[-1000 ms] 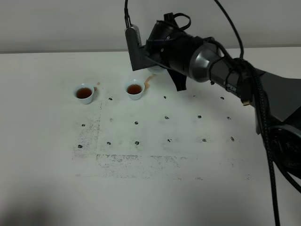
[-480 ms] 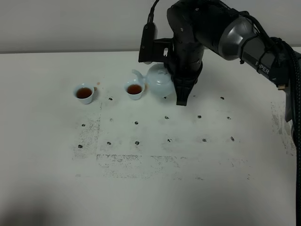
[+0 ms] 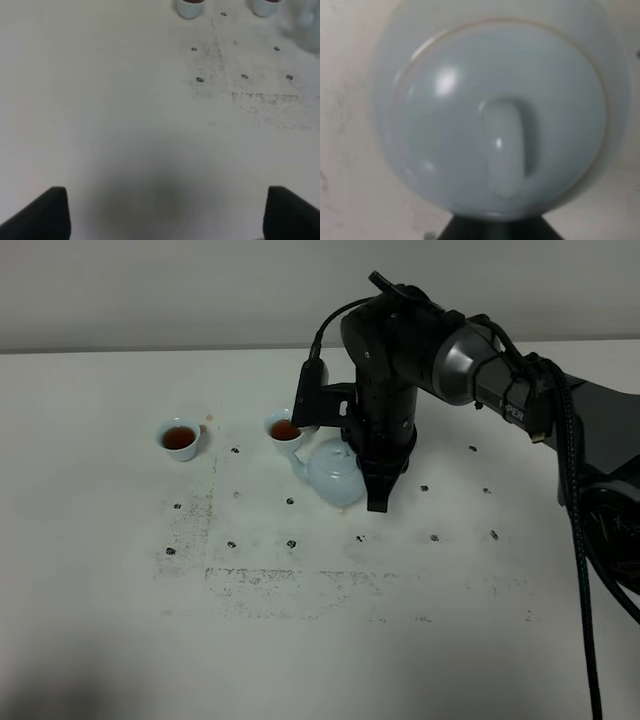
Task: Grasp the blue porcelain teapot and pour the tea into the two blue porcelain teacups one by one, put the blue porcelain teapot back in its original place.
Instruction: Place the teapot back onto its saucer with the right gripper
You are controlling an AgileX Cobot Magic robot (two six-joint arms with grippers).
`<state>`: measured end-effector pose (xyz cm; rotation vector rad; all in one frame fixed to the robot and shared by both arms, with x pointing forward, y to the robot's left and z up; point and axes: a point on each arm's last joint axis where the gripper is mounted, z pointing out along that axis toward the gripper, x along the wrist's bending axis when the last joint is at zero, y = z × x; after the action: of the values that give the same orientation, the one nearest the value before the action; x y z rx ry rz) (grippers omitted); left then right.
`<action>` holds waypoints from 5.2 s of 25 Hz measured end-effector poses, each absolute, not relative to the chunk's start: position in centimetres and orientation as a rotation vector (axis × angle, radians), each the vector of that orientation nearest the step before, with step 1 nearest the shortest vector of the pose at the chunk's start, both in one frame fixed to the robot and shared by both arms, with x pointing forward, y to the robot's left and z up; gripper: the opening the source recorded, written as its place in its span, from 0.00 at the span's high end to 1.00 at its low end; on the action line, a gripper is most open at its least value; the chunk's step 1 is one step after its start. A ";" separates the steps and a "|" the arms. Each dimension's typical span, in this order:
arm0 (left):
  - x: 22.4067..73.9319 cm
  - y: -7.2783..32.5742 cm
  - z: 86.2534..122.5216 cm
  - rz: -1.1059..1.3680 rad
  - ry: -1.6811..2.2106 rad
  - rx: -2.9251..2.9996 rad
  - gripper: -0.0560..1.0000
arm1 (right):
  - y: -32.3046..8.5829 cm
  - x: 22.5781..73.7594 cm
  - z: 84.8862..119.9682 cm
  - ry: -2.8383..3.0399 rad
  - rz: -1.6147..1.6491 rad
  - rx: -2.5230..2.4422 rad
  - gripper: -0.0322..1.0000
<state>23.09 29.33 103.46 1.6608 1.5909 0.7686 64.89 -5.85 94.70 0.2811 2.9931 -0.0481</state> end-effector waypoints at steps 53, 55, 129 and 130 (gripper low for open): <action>23.1 29.3 103.5 0.769 1.591 1.661 0.24 | -13.2 60.9 102.2 2.512 0.151 1.734 0.93; 23.1 29.3 103.5 0.769 1.591 1.661 0.24 | -13.8 59.8 102.2 2.469 0.115 1.802 0.93; 23.1 29.3 103.5 0.769 1.591 1.661 0.24 | -14.9 57.1 91.9 2.455 0.033 1.987 0.37; 23.1 29.3 103.5 0.769 1.591 1.661 0.24 | -15.0 57.0 91.9 2.458 0.022 1.989 0.36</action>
<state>23.09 29.33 103.46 1.6608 1.5909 0.7686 57.02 -14.96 91.90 1.9890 2.4584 0.0221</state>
